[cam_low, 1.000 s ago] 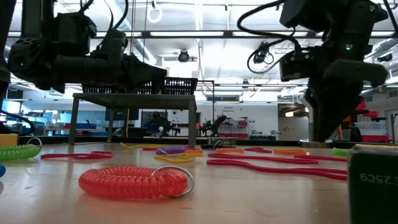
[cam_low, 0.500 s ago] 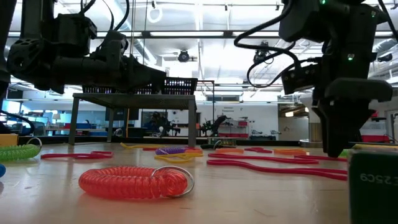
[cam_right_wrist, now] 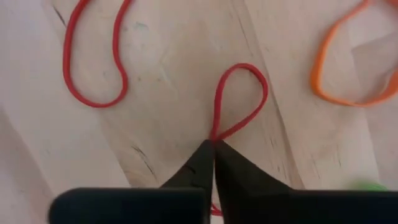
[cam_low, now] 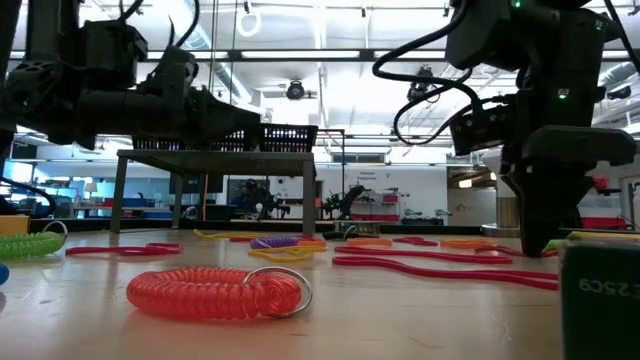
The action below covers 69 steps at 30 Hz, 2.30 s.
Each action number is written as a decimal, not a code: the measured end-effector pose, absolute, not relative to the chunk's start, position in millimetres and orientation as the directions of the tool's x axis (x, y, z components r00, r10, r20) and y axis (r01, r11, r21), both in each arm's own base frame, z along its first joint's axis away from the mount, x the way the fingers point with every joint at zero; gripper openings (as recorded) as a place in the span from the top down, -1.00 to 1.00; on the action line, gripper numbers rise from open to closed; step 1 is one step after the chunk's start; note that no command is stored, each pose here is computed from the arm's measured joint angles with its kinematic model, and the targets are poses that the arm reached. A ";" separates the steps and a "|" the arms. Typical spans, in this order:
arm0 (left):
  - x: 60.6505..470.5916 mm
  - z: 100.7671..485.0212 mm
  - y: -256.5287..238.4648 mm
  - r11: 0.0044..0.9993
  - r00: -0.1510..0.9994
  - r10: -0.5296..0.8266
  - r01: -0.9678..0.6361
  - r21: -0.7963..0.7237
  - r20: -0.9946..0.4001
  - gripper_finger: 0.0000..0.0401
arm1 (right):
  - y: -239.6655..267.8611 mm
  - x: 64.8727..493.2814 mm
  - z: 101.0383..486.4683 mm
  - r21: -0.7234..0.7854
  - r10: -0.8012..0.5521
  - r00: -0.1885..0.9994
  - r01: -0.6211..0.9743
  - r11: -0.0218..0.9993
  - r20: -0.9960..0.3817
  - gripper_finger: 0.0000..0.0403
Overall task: Pick & Place Office Desk Supplies
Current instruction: Put the red rubber band into the right black bin
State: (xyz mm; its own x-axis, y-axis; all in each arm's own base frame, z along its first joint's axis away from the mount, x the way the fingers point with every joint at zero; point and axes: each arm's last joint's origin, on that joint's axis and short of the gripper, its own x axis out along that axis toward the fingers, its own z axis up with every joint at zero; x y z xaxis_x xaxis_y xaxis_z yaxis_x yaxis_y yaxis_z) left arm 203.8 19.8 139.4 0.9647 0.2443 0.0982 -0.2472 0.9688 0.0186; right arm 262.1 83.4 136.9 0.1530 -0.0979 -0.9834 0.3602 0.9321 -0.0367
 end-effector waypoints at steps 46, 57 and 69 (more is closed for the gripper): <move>170.8 144.8 22.2 0.924 0.919 0.375 -0.381 0.028 0.125 0.95 | 69.7 267.5 135.3 0.063 0.007 0.118 0.480 0.875 -0.993 0.49; 170.8 144.9 22.2 0.924 0.919 0.374 -0.380 0.028 0.125 0.95 | 70.1 268.5 134.7 0.088 0.023 0.128 0.532 0.842 -0.992 0.84; 170.8 144.8 22.2 0.924 0.919 0.374 -0.380 0.028 0.124 0.95 | 76.2 289.5 184.3 0.205 0.047 0.322 0.477 0.855 -0.946 0.98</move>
State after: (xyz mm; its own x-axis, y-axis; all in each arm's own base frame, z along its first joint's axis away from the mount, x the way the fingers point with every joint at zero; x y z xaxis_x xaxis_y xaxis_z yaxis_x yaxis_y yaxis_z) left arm 170.8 22.2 144.8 0.9190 0.3744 0.1237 -0.3804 0.9244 0.0281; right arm 289.5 76.2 184.3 0.3222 0.0466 -0.9455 0.4772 0.8546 0.2048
